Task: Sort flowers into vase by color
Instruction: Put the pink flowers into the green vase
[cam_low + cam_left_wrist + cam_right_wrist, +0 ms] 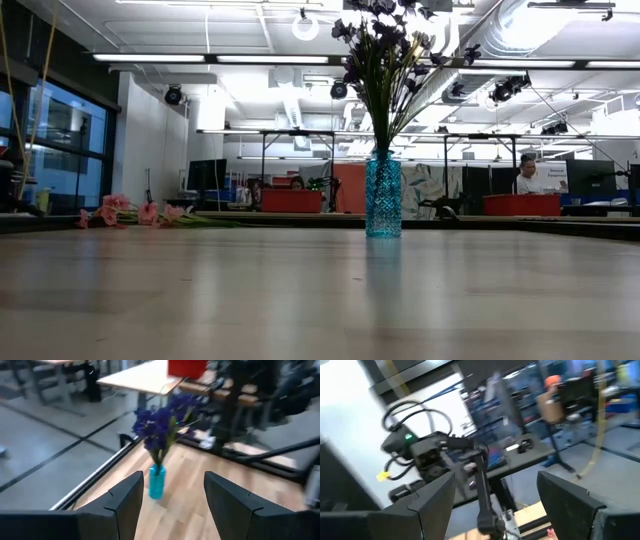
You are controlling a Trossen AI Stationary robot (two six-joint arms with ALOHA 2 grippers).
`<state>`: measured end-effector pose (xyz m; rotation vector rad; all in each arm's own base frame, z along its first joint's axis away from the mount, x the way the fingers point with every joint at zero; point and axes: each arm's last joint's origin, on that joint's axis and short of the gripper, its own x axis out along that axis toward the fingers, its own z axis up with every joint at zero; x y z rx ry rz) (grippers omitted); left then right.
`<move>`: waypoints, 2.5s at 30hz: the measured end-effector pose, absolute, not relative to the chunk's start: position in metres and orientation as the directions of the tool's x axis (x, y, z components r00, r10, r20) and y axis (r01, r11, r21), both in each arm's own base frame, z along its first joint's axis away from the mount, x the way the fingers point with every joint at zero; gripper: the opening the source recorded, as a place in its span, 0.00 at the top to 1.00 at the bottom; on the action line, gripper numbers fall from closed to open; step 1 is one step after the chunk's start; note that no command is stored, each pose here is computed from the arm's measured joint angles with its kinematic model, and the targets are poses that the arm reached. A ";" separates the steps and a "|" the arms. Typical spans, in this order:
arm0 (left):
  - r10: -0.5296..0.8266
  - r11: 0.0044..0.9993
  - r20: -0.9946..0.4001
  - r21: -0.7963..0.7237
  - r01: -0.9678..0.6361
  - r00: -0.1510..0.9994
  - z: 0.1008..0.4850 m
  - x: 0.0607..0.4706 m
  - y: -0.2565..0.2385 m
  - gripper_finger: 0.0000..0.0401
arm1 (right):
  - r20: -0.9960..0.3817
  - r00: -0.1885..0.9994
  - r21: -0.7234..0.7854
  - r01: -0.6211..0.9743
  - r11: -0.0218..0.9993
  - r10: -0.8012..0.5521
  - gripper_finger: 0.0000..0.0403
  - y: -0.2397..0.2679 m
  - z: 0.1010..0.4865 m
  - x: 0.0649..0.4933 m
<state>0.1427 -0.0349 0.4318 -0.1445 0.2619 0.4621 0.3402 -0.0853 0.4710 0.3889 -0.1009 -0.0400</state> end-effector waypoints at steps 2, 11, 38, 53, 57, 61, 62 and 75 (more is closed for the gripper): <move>0.451 0.865 -0.316 -0.075 -0.496 0.835 0.427 0.167 -0.023 0.51 | 0.086 0.996 0.349 -0.043 0.936 0.014 0.32 -0.099 0.471 0.336; 0.561 0.692 -0.517 -0.135 -0.709 0.646 0.392 0.217 0.089 0.51 | 0.074 0.974 0.288 -0.228 0.930 0.216 0.32 -0.143 0.480 0.297; 0.442 0.469 -0.896 0.194 -0.861 0.038 0.203 0.256 0.234 0.97 | 0.051 0.970 0.332 -0.242 0.912 0.239 0.32 -0.135 0.484 0.288; 0.708 0.076 -0.705 0.018 -0.997 0.041 0.158 0.211 0.191 1.00 | 0.006 0.971 0.327 -0.229 0.917 0.241 0.32 -0.135 0.479 0.288; 0.699 0.022 -0.715 0.012 -1.000 0.006 0.145 0.212 0.197 1.00 | -0.004 0.970 0.336 -0.226 0.914 0.241 0.32 -0.135 0.478 0.288; 0.680 -0.025 -0.733 0.003 -1.000 -0.019 0.133 0.214 0.199 1.00 | -0.020 0.970 0.349 -0.219 0.911 0.241 0.32 -0.135 0.476 0.288; 0.674 -0.032 -0.738 0.006 -0.999 -0.026 0.130 0.214 0.199 1.00 | -0.022 0.970 0.351 -0.218 0.910 0.241 0.32 -0.135 0.476 0.288; 0.566 0.295 -0.825 0.207 -0.933 -0.004 0.118 0.229 0.166 1.00 | -0.044 0.966 0.334 -0.226 0.915 0.254 0.32 -0.135 0.473 0.288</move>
